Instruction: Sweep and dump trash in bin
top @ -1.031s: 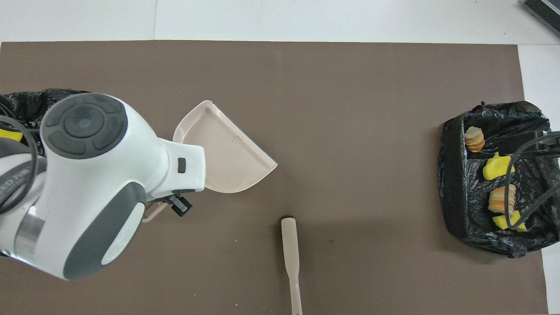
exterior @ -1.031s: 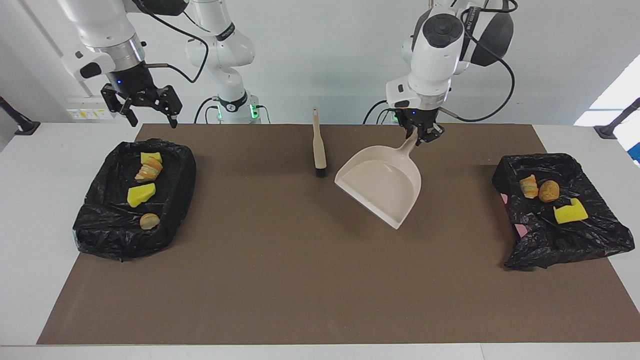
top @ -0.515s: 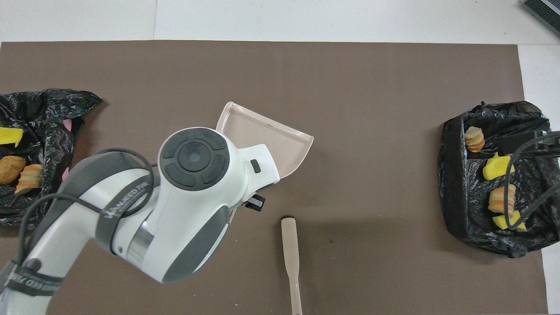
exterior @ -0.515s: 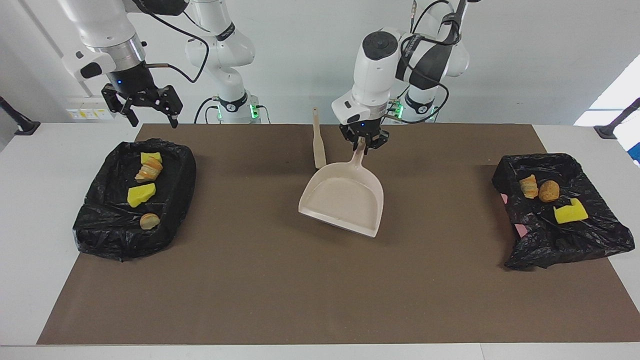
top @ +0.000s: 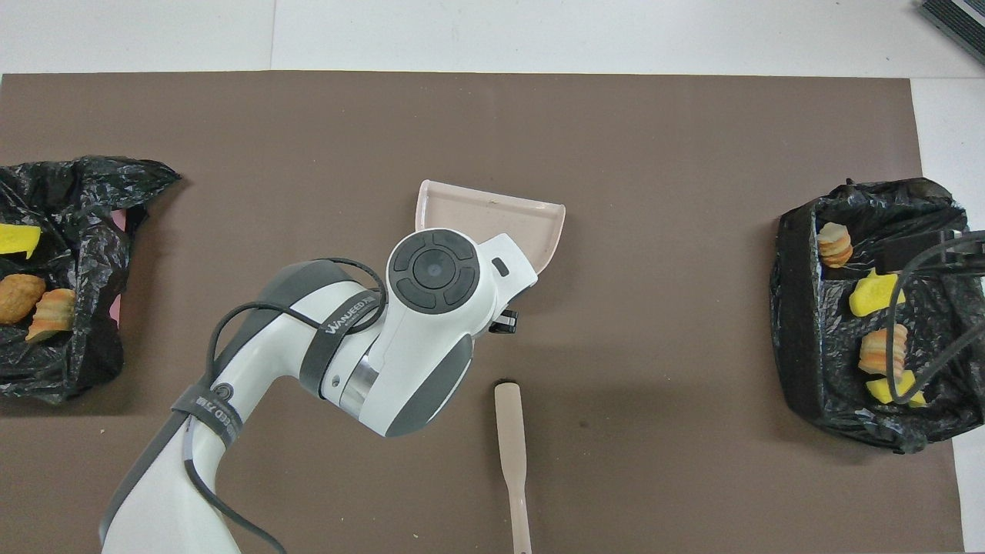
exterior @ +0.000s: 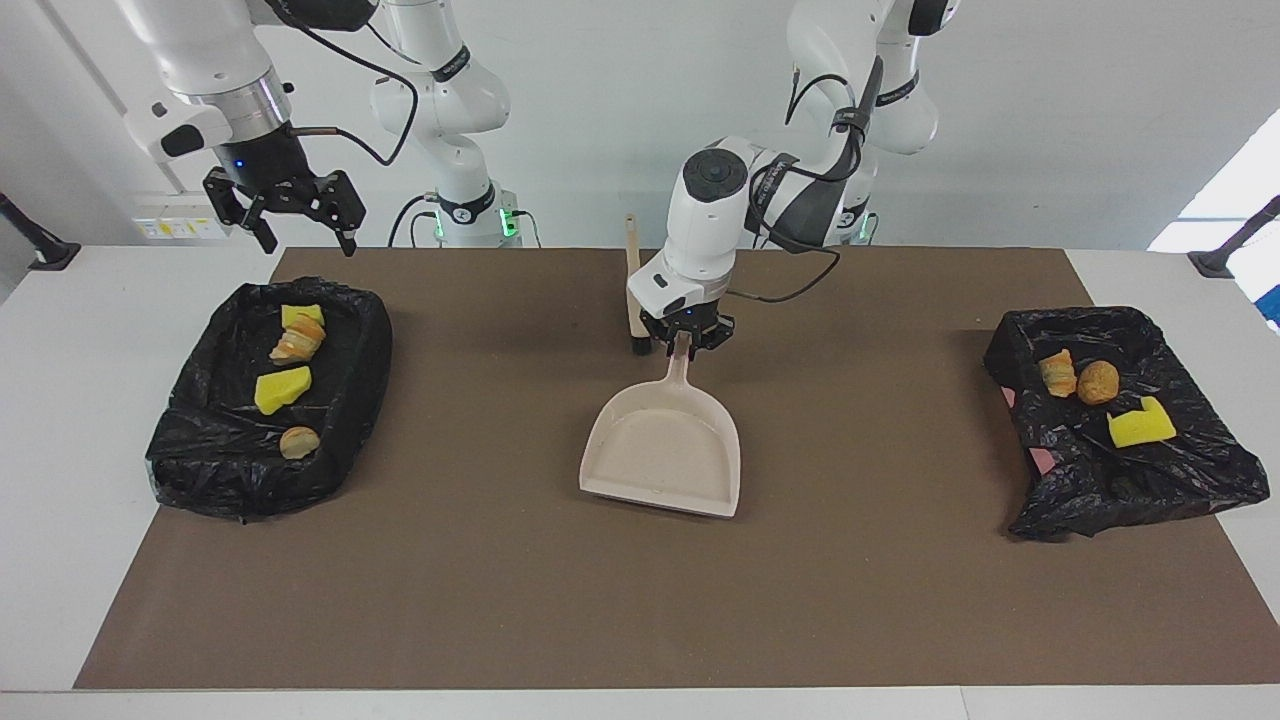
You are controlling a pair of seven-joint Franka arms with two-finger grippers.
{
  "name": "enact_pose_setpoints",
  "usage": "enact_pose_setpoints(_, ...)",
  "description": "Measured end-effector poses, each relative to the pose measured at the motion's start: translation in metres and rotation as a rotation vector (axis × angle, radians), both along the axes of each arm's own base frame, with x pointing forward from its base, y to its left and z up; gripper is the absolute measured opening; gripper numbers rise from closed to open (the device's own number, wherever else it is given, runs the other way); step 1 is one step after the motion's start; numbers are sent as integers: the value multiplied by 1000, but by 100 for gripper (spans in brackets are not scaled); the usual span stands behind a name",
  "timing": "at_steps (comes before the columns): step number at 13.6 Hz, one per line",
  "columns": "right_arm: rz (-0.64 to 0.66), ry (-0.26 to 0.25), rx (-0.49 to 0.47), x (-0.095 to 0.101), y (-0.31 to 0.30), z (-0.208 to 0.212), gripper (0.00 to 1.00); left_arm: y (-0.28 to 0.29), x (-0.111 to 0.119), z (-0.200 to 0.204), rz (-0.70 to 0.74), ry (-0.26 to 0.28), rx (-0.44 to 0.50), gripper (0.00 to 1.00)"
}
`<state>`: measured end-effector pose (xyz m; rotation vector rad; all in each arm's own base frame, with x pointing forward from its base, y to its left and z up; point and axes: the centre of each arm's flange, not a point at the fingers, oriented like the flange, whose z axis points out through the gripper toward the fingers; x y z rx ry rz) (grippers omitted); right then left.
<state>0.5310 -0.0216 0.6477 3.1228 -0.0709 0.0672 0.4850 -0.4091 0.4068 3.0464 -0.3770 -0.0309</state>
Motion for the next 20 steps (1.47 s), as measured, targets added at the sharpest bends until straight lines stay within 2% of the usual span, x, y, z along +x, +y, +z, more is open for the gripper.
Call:
enact_pose_setpoints(7, -1, 0, 0, 0, -1, 0, 100, -10, 11, -39, 106, -13, -16, 31)
enact_pose_setpoints(10, -2, 0, 0, 0, -1, 0, 100, -29, 3, -52, 113, -29, -24, 31)
enact_pose_setpoints(12, -2, 0, 0, 0, -1, 0, 100, -34, 1, -52, 92, -44, -16, 48)
enact_pose_setpoints(16, -3, 0, 0, 0, -2, 0, 100, -27, 14, -36, 106, -73, -23, 98)
enact_pose_setpoints(18, -3, 0, 0, 0, -2, 0, 100, -18, 21, -17, 124, -89, -35, 100)
enact_pose_setpoints(20, -4, 0, 0, 0, -2, 0, 100, -6, 25, 11, 133, -80, -31, 100)
